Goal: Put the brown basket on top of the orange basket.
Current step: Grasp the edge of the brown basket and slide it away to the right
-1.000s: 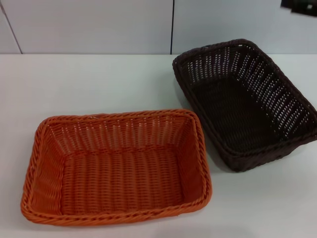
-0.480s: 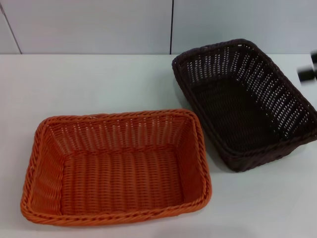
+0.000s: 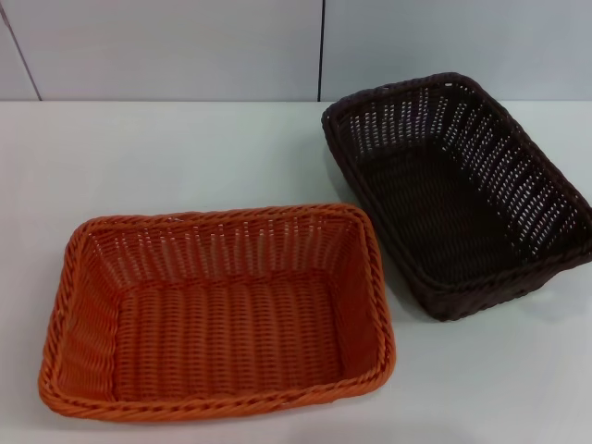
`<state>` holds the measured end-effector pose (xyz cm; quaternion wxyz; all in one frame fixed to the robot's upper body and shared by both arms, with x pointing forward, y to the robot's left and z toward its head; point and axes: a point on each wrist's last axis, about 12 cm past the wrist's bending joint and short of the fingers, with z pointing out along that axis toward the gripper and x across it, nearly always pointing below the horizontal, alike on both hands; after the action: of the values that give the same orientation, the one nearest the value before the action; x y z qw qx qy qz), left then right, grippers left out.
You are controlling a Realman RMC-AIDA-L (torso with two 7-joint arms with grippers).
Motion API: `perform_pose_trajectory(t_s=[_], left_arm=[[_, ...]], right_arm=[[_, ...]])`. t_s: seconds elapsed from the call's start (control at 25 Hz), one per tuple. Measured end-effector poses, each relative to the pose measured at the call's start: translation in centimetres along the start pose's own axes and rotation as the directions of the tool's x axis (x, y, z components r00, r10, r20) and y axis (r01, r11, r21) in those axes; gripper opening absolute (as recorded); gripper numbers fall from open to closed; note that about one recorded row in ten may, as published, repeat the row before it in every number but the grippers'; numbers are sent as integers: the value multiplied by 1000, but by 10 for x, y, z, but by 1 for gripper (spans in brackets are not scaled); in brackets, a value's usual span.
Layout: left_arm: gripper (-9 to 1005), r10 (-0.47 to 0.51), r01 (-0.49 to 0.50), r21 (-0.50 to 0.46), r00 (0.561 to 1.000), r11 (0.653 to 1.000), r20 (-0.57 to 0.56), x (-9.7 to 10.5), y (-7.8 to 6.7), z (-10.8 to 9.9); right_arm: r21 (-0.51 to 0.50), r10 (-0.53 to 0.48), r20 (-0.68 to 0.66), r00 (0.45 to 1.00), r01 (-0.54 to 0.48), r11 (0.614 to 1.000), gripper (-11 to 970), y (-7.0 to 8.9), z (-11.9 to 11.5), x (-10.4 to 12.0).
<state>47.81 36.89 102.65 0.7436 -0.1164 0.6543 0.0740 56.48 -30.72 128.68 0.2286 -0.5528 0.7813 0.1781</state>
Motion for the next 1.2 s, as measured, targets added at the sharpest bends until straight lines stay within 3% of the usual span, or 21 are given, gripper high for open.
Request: perform_pose_trajectory(t_s=[0.08,0.36,1.2], left_arm=[[786,0,0,1,1000,1000,0,0,0,0],[786,-30,30,3,1000,1000,-6,1,0,-2],[786,-37,37,0,999,999,-14,2,2,-5]], right_arm=[[-29,-77,-37,996,76,997,820,3,5,-3],[-33,-167,-140,976,164,986,817,2,28,-10],[-21,-271,-310,911,278,960,817,0,93,-26]])
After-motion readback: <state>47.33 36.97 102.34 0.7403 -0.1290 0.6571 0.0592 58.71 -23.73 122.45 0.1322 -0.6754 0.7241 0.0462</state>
